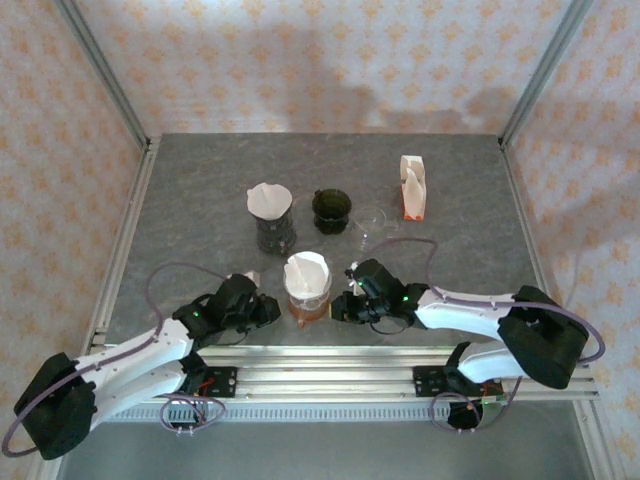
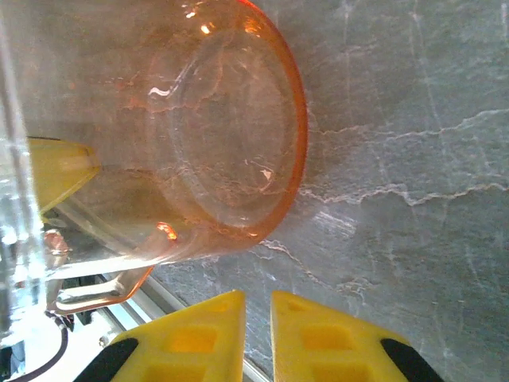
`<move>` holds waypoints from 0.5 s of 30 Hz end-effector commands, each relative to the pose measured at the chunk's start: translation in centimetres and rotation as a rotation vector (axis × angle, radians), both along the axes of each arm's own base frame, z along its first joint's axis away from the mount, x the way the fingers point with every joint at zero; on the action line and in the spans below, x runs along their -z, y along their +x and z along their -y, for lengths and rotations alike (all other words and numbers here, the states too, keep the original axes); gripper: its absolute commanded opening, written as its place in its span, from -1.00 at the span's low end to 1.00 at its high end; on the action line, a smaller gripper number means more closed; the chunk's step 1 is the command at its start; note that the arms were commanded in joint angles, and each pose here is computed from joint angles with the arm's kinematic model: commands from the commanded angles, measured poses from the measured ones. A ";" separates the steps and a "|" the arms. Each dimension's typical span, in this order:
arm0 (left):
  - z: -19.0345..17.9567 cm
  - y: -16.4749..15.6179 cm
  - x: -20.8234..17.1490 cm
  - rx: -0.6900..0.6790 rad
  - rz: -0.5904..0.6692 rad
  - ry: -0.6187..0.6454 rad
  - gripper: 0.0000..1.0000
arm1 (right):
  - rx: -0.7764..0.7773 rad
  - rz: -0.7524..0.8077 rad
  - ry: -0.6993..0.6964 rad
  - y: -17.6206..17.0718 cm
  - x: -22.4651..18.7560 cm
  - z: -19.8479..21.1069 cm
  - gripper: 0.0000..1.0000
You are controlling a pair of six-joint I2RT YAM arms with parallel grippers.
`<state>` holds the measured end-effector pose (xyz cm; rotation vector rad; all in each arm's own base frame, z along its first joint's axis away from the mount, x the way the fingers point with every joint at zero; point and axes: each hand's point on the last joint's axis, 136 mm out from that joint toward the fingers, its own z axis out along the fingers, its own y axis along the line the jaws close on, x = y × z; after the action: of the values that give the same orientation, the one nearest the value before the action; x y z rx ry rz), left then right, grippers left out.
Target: Place the coffee filter in the dripper
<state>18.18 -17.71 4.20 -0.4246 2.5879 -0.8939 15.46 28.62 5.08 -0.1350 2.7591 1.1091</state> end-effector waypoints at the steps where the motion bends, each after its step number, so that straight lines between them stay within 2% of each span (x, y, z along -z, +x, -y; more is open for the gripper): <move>1: 1.5 1.0 -0.7 0.011 0.036 -0.084 -0.82 | 0.011 -0.001 0.036 0.5 0.0 -0.7 -0.68; 4: 2.0 1.3 -0.6 0.016 0.035 -0.101 -0.96 | 0.006 -0.013 0.046 0.6 0.3 -1.2 -0.69; 15: 2.2 1.9 -0.1 -0.008 0.036 -0.126 -1.00 | 0.007 0.000 0.069 1.7 0.2 -2.5 -0.71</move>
<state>19.62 -19.79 4.14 -0.4216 2.5389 -1.0159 15.84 29.83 3.33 -0.1138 2.7856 1.1422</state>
